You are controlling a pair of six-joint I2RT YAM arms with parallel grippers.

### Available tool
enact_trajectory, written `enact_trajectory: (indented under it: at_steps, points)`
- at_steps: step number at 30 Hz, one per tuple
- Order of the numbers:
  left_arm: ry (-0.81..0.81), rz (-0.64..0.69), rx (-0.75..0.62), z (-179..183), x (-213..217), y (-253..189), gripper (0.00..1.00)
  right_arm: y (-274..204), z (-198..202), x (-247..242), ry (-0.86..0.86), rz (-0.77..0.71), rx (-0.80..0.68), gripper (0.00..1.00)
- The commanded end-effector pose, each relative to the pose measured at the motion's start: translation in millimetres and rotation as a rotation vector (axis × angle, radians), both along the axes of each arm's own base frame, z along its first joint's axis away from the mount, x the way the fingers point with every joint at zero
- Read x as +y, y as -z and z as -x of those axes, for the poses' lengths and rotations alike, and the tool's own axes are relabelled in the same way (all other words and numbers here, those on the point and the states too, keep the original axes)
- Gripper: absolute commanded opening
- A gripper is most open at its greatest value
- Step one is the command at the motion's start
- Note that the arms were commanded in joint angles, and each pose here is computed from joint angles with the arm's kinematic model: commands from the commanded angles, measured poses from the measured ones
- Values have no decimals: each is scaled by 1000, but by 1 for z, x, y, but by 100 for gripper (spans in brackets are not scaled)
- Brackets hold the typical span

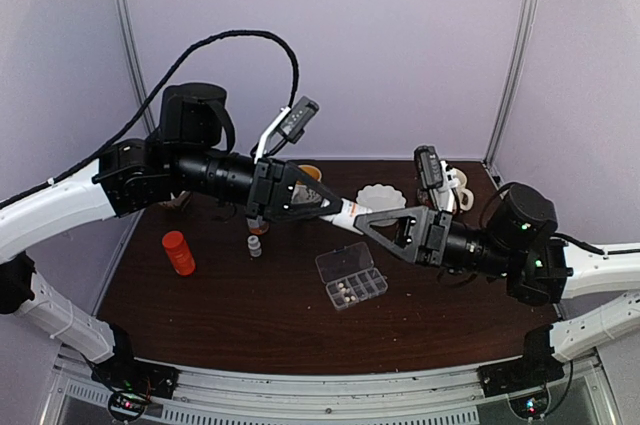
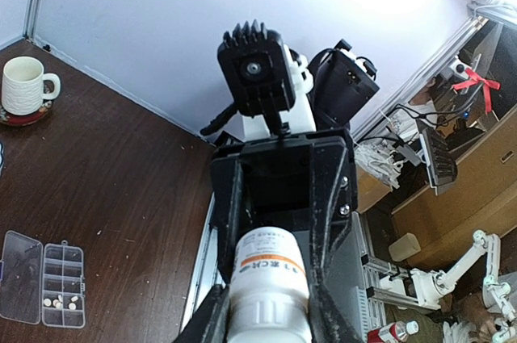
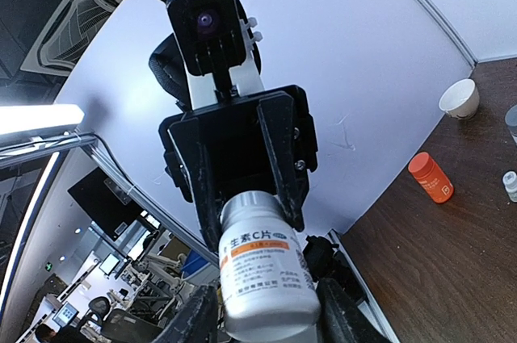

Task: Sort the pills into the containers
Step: Pass from the left arm to the right

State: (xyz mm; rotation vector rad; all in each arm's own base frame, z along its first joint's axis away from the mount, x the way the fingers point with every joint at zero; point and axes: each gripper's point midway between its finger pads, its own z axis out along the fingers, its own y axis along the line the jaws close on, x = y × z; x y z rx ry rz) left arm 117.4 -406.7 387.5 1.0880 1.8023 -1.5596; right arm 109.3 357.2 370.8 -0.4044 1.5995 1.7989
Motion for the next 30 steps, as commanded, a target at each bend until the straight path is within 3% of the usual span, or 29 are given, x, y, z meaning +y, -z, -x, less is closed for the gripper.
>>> enact_trajectory:
  at_steps: [1,6,9,15,16,19,21,23,26,30]
  points:
    - [41,50,-14,9,-2,-11,24,-19,6,-3,-25,-73,-20,43]
    - [60,51,-14,14,-3,-11,23,-19,7,-4,-28,-88,-16,45]
    - [60,52,-15,14,-4,-12,23,-21,9,-5,-39,-107,-18,32]
    - [43,50,-21,11,-4,-11,24,-17,10,-4,-45,-96,-20,30]
    - [40,50,-24,11,-3,-11,24,-16,10,-3,-46,-94,-19,33]
    - [28,52,-32,9,-3,-12,23,-15,12,-2,-54,-90,-24,60]
    - [27,56,-37,9,-2,-14,23,-15,13,-2,-57,-86,-27,63]
    - [26,58,-36,9,-2,-15,23,-13,14,-1,-58,-79,-30,58]
    - [27,58,-35,10,-1,-16,23,-12,15,3,-68,-63,-34,38]
    - [23,50,-34,10,1,-14,24,-12,17,8,-81,-58,-35,36]
